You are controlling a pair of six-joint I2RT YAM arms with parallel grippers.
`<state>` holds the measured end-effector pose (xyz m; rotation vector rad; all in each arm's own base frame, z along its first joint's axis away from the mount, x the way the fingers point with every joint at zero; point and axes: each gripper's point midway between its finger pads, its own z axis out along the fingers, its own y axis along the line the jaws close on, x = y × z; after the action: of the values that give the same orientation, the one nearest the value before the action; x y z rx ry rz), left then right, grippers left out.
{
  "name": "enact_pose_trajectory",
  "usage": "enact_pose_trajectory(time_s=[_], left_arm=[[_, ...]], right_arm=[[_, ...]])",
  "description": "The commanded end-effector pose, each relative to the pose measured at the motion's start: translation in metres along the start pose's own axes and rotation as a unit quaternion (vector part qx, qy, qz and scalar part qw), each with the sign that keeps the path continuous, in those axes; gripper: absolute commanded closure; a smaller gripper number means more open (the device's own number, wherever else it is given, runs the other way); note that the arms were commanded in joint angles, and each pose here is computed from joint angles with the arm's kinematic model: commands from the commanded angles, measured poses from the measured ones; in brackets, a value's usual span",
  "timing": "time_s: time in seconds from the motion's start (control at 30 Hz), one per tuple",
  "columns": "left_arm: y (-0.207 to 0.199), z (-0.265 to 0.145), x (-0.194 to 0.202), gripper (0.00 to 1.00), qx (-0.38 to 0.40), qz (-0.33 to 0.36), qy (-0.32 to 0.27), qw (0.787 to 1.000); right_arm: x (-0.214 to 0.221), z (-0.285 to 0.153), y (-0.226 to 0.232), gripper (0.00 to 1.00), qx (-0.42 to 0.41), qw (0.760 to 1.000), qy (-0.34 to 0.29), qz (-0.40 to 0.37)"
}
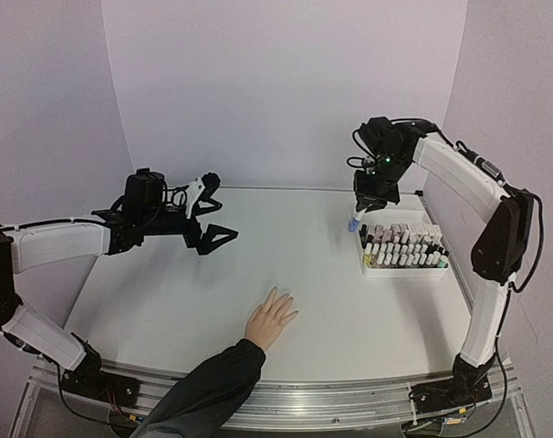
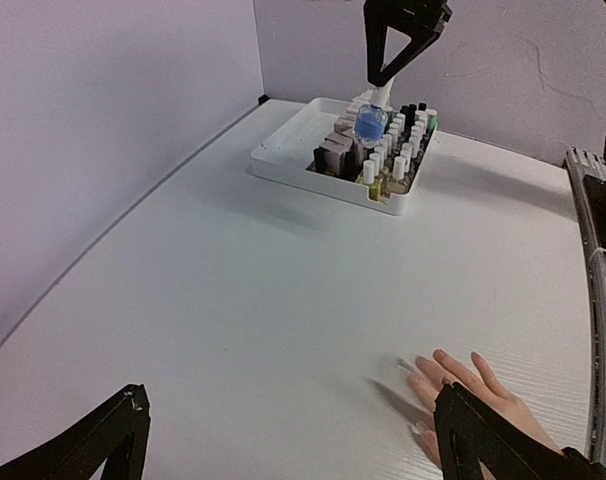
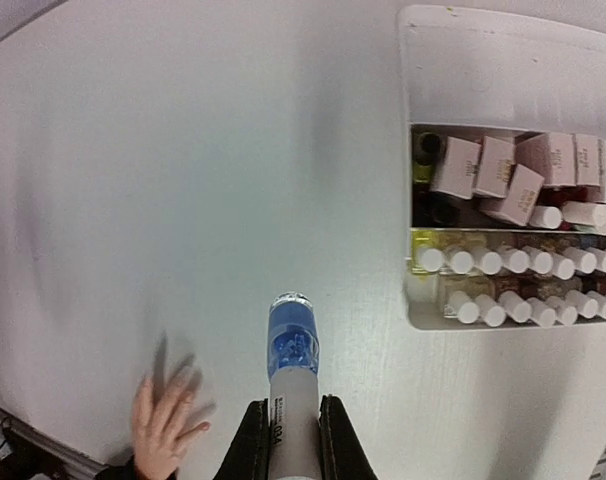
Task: Paint the nails
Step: Pick up the nail polish bottle from the bin, then pass from the right arm to the left
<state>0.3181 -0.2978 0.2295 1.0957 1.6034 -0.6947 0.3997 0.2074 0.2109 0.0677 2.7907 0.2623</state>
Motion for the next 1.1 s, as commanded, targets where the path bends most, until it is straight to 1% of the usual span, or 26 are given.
enact_pose_trajectory(time_s=[0.0, 0.1, 0.17, 0.27, 0.43, 0.5, 0.67, 0.83, 0.97, 1.07], left_arm=[[-0.007, 0.0, -0.046, 0.0, -0.022, 0.117, -0.069, 0.99], [-0.029, 0.011, -0.049, 0.0, 0.005, 0.148, -0.071, 0.986], [-0.037, 0.014, -0.052, 0.0, 0.018, 0.165, -0.076, 0.983], [-0.037, 0.018, -0.052, 0.0, 0.022, 0.172, -0.072, 0.982], [-0.033, 0.025, -0.055, 0.02, 0.022, 0.185, -0.063, 0.98], [-0.025, 0.031, -0.056, 0.05, 0.006, 0.181, -0.056, 0.982], [-0.003, 0.037, -0.058, 0.2, -0.046, 0.185, -0.042, 0.981], [-0.003, 0.039, -0.054, 0.34, -0.04, 0.192, -0.031, 0.98], [-0.002, 0.042, -0.046, 0.38, -0.034, 0.19, -0.018, 0.981], [0.004, 0.043, -0.046, 0.42, -0.036, 0.18, -0.012, 0.983]], right_arm=[[-0.003, -0.044, 0.092, 1.0, -0.161, 0.986, -0.033, 0.003], [0.006, -0.051, 0.141, 1.0, -0.231, 0.973, -0.031, -0.004], [0.008, -0.054, 0.163, 1.0, -0.259, 0.965, -0.037, -0.008], [0.015, -0.063, 0.195, 1.0, -0.299, 0.953, -0.041, -0.023], [0.022, -0.067, 0.227, 1.0, -0.339, 0.94, -0.033, -0.024], [0.026, -0.067, 0.235, 1.0, -0.348, 0.937, -0.024, -0.027], [0.034, -0.067, 0.242, 1.0, -0.359, 0.933, -0.01, -0.035], [0.036, -0.069, 0.244, 1.0, -0.366, 0.93, -0.006, -0.04], [0.036, -0.072, 0.246, 1.0, -0.371, 0.928, -0.007, -0.046], [0.039, -0.071, 0.246, 1.0, -0.372, 0.927, -0.003, -0.049]])
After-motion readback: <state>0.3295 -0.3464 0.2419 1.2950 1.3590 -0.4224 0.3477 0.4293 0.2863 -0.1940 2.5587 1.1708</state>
